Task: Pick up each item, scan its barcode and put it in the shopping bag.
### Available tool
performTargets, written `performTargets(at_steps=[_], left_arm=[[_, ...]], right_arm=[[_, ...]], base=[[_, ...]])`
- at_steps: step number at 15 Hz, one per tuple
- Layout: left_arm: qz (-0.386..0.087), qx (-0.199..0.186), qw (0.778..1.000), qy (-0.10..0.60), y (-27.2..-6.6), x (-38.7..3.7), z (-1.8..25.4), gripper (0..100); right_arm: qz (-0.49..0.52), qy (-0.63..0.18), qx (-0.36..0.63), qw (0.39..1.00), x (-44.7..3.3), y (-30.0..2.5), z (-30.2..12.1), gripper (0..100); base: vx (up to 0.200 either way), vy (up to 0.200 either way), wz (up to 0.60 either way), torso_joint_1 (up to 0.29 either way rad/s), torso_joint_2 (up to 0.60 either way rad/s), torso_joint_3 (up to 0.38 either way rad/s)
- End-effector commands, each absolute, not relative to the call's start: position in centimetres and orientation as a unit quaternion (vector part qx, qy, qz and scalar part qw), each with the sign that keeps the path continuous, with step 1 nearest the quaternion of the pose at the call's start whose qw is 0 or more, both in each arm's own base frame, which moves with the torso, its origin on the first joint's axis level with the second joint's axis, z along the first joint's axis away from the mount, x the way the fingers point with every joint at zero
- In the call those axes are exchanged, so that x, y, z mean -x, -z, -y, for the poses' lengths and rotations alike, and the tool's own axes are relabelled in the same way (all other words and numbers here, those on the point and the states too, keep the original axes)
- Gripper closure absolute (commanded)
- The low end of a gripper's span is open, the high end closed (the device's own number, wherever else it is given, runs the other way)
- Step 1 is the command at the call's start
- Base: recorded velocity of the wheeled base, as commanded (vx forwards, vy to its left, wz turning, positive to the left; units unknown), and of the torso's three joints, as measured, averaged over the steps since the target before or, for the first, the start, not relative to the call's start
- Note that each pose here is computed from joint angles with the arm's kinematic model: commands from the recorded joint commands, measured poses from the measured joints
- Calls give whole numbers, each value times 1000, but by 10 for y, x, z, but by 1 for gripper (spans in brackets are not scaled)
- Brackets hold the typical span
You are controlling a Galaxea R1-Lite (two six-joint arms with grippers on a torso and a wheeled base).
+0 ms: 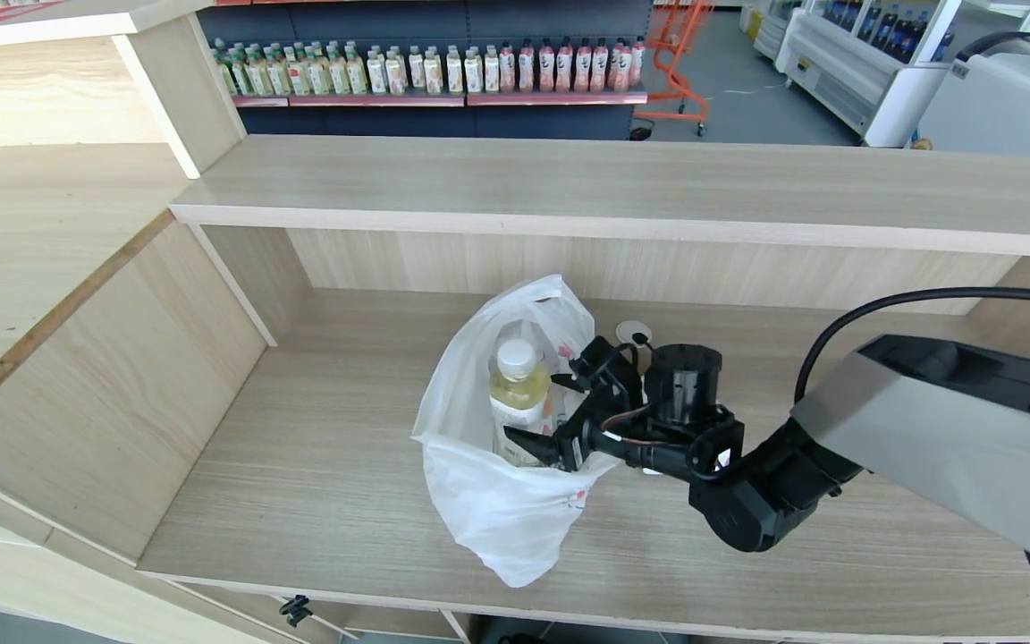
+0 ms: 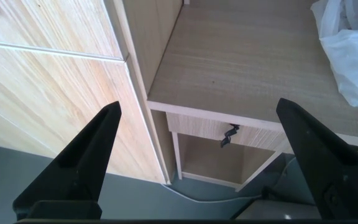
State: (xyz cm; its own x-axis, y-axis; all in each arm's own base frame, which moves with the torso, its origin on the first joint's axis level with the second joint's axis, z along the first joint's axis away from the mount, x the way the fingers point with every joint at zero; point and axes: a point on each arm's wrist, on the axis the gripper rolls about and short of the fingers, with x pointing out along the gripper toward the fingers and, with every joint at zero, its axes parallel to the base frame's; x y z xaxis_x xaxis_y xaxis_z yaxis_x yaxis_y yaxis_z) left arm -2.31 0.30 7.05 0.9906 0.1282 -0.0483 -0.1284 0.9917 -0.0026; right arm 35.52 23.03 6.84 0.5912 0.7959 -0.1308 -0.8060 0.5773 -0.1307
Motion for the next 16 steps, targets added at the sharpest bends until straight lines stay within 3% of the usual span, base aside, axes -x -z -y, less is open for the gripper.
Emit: performTargets(at_steps=[1, 3, 4, 5, 8, 13, 16], left_arm=[[-25, 3, 998, -64, -70, 23, -3, 0], [-25, 3, 998, -64, -70, 23, -3, 0], [-25, 3, 998, -64, -70, 23, -3, 0], [-25, 3, 998, -64, -70, 23, -3, 0], [-25, 3, 998, -64, -70, 23, -3, 0], [-25, 3, 998, -64, -70, 23, -3, 0], [-25, 3, 998, -64, -70, 23, -3, 0]], right_arm=[[-40, -444, 21, 895, -348, -101, -222, 0], [-66, -433, -44, 898, -330, -147, -200, 0], [-69, -432, -51, 898, -327, -153, -197, 0], [-87, -415, -78, 902, -306, -177, -172, 0], [-103, -400, -110, 904, -265, -203, -129, 0], [-116, -360, -139, 915, -224, -232, -91, 0], [-126, -323, -140, 928, -227, -223, -73, 0]], base=[[0, 0, 0, 0, 0, 0], [0, 0, 0, 0, 0, 0], [0, 0, 0, 0, 0, 0], [0, 0, 0, 0, 0, 0], [0, 0, 0, 0, 0, 0], [0, 0, 0, 0, 0, 0], [0, 0, 0, 0, 0, 0]])
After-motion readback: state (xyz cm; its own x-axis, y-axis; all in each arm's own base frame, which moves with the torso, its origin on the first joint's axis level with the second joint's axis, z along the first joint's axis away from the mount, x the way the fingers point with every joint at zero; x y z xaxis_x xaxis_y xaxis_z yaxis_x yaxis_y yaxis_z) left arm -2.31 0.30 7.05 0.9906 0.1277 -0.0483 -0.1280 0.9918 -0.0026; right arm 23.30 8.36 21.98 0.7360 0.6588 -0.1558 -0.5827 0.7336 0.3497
